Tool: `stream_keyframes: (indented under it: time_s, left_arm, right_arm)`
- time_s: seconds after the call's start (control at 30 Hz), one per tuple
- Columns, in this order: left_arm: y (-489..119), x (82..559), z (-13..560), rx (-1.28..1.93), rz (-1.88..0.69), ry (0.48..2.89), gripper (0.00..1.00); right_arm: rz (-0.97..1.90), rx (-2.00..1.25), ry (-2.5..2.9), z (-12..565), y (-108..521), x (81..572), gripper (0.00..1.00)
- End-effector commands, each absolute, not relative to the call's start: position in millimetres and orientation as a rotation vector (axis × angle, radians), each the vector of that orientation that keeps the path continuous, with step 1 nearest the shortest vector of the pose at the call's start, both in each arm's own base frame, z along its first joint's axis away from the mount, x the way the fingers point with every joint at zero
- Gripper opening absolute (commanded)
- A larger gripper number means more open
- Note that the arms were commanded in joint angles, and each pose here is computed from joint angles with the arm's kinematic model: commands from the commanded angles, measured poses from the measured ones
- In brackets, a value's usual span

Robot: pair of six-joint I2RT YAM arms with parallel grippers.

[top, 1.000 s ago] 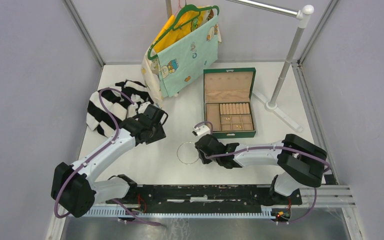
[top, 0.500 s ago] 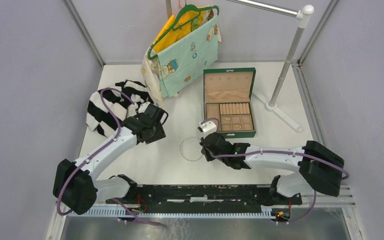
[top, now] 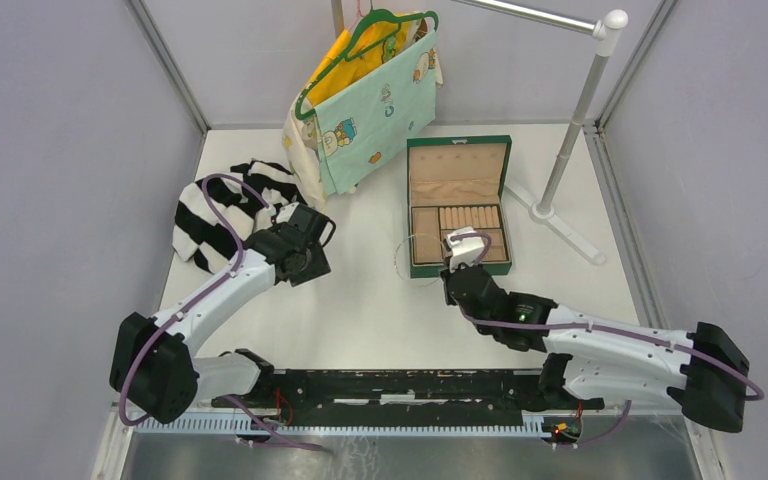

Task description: Organize the mixed jewelry

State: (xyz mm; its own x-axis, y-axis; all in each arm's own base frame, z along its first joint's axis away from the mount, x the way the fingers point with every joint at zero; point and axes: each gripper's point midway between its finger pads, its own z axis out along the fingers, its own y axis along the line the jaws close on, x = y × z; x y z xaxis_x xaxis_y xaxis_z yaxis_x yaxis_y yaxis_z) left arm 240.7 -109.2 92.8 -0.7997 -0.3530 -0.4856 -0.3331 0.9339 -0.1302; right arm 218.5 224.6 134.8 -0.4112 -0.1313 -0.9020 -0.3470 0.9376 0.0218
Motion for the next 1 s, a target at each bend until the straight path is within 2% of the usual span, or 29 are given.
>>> stream_keyframes:
  time_s: [0.0,0.33,0.5,0.97]
  left_arm:
    - [-119.2,256.4,110.8,-0.466,-0.13,2.516,0.49]
    - [-127.8,257.3,114.2,-0.477,-0.181,2.527,0.49]
    - [-146.0,257.4,120.3,-0.383,-0.304,2.536,0.54]
    - [-152.3,250.3,119.3,-0.316,-0.29,2.554,0.54]
  right_arm:
    - [0.098,-0.195,1.907,164.1,185.3,240.5,0.0]
    - [0.008,-0.028,1.85,192.3,133.9,298.4,0.0]
    - [-0.016,0.011,1.797,212.2,131.1,329.9,0.0]
    - [-0.027,0.07,1.758,227.3,138.4,393.1,0.0]
